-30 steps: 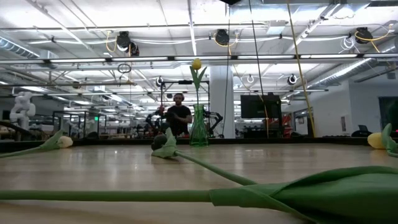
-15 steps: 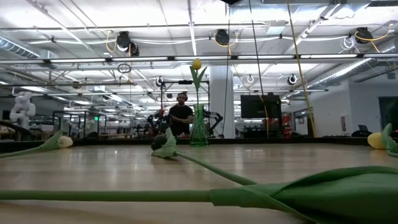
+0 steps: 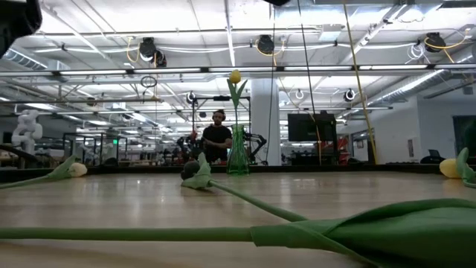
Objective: Sort flowers into vase by color
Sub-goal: Put the yellow flower into the green vase
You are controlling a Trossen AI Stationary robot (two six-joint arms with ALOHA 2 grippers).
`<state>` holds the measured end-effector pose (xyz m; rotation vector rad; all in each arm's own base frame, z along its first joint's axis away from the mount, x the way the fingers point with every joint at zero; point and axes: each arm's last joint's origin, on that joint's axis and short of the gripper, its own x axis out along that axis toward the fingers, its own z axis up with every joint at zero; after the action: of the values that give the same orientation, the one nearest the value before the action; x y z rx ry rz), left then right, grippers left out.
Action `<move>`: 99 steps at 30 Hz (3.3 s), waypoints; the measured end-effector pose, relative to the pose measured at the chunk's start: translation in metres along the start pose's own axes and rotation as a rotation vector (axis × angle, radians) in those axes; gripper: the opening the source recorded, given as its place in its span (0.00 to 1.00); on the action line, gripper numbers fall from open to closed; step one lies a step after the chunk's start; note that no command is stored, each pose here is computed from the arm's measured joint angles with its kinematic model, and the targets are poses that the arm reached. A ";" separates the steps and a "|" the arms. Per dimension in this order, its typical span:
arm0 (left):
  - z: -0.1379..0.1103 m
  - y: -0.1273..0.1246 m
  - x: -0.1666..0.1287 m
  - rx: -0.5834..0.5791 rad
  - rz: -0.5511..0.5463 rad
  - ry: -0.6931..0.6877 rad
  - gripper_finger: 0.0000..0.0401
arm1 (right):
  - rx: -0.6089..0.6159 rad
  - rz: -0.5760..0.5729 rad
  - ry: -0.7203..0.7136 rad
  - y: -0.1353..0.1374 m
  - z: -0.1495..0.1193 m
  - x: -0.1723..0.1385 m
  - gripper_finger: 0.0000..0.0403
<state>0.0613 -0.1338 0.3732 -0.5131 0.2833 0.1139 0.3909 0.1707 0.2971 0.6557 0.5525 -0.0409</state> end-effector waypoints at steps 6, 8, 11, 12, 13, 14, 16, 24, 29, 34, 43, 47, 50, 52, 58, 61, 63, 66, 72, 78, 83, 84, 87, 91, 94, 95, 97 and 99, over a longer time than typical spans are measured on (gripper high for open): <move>0.030 0.025 -0.002 0.075 0.012 -0.012 0.29 | 0.132 -0.131 -0.131 -0.007 0.005 0.000 0.27; 0.037 0.026 -0.001 0.123 0.003 -0.011 0.29 | 0.177 -0.187 -0.146 -0.015 0.007 0.001 0.27; 0.048 0.023 0.002 0.200 -0.032 -0.018 0.29 | 0.263 -0.271 -0.123 -0.030 0.010 0.002 0.27; 0.051 0.022 0.003 0.227 -0.046 -0.019 0.29 | 0.295 -0.296 -0.117 -0.034 0.011 0.003 0.27; 0.054 0.021 0.004 0.250 -0.060 -0.023 0.29 | 0.321 -0.320 -0.113 -0.038 0.012 0.003 0.27; 0.058 0.020 0.005 0.275 -0.069 -0.030 0.29 | 0.343 -0.340 -0.110 -0.042 0.013 0.003 0.27; 0.064 0.019 0.008 0.315 -0.089 -0.045 0.29 | 0.375 -0.367 -0.111 -0.047 0.015 0.003 0.27; 0.082 0.009 0.036 0.431 -0.287 -0.016 0.29 | 0.544 -0.386 -0.047 -0.063 0.023 0.004 0.27; 0.082 0.014 0.065 0.483 -0.276 0.073 0.29 | 0.724 -0.513 0.054 -0.075 0.014 -0.001 0.27; 0.092 0.026 0.083 0.515 -0.272 0.093 0.29 | 0.864 -0.627 0.146 -0.068 -0.009 -0.011 0.27; 0.117 0.061 0.090 0.479 -0.253 0.078 0.29 | 1.070 -0.688 0.162 -0.022 -0.070 -0.033 0.27; 0.124 0.075 0.098 0.450 -0.240 0.091 0.29 | 1.126 -0.724 0.169 -0.008 -0.094 -0.046 0.27; 0.129 0.084 0.101 0.431 -0.241 0.096 0.29 | 1.097 -0.772 0.195 -0.006 -0.103 -0.053 0.27; 0.131 0.088 0.101 0.435 -0.234 0.093 0.29 | 1.070 -0.823 0.194 -0.009 -0.105 -0.057 0.27; 0.137 0.101 0.101 0.418 -0.169 0.071 0.29 | 0.984 -1.041 0.207 -0.023 -0.107 -0.071 0.27; 0.139 0.105 0.100 0.406 -0.156 0.075 0.29 | 0.927 -1.185 0.214 -0.031 -0.107 -0.083 0.27; 0.138 0.106 0.100 0.398 -0.152 0.088 0.29 | 0.877 -1.289 0.192 -0.036 -0.106 -0.092 0.27; 0.136 0.107 0.100 0.388 -0.146 0.107 0.29 | 0.864 -1.316 0.163 -0.047 -0.104 -0.092 0.27; 0.136 0.108 0.100 0.384 -0.142 0.114 0.29 | 0.889 -1.354 0.133 -0.099 -0.119 -0.093 0.27; 0.136 0.108 0.100 0.383 -0.125 0.110 0.29 | 1.021 -1.226 0.092 -0.155 -0.136 -0.097 0.27; 0.136 0.110 0.100 0.360 -0.077 0.100 0.29 | 1.064 -1.241 0.050 -0.191 -0.140 -0.111 0.27; 0.136 0.110 0.100 0.361 -0.064 0.097 0.29 | 1.066 -1.233 0.033 -0.196 -0.141 -0.113 0.27; 0.137 0.111 0.100 0.362 -0.029 0.088 0.29 | 1.085 -1.220 0.008 -0.210 -0.142 -0.117 0.27; 0.138 0.112 0.100 0.364 0.018 0.075 0.29 | 1.063 -1.203 0.025 -0.231 -0.151 -0.118 0.22; 0.138 0.113 0.100 0.365 0.058 0.065 0.29 | 1.012 -1.157 0.035 -0.238 -0.154 -0.116 0.10; 0.138 0.114 0.100 0.366 0.075 0.059 0.29 | 0.982 -1.147 0.025 -0.238 -0.153 -0.116 0.06; 0.140 0.116 0.100 0.362 0.117 0.040 0.29 | 0.924 -1.132 0.007 -0.237 -0.150 -0.117 0.03; 0.142 0.120 0.100 0.336 0.160 0.027 0.29 | 0.877 -1.110 -0.056 -0.236 -0.142 -0.118 0.03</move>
<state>0.1693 0.0444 0.4062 -0.1578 0.3616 0.2103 0.1737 0.0501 0.1295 1.1095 0.7877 -1.4019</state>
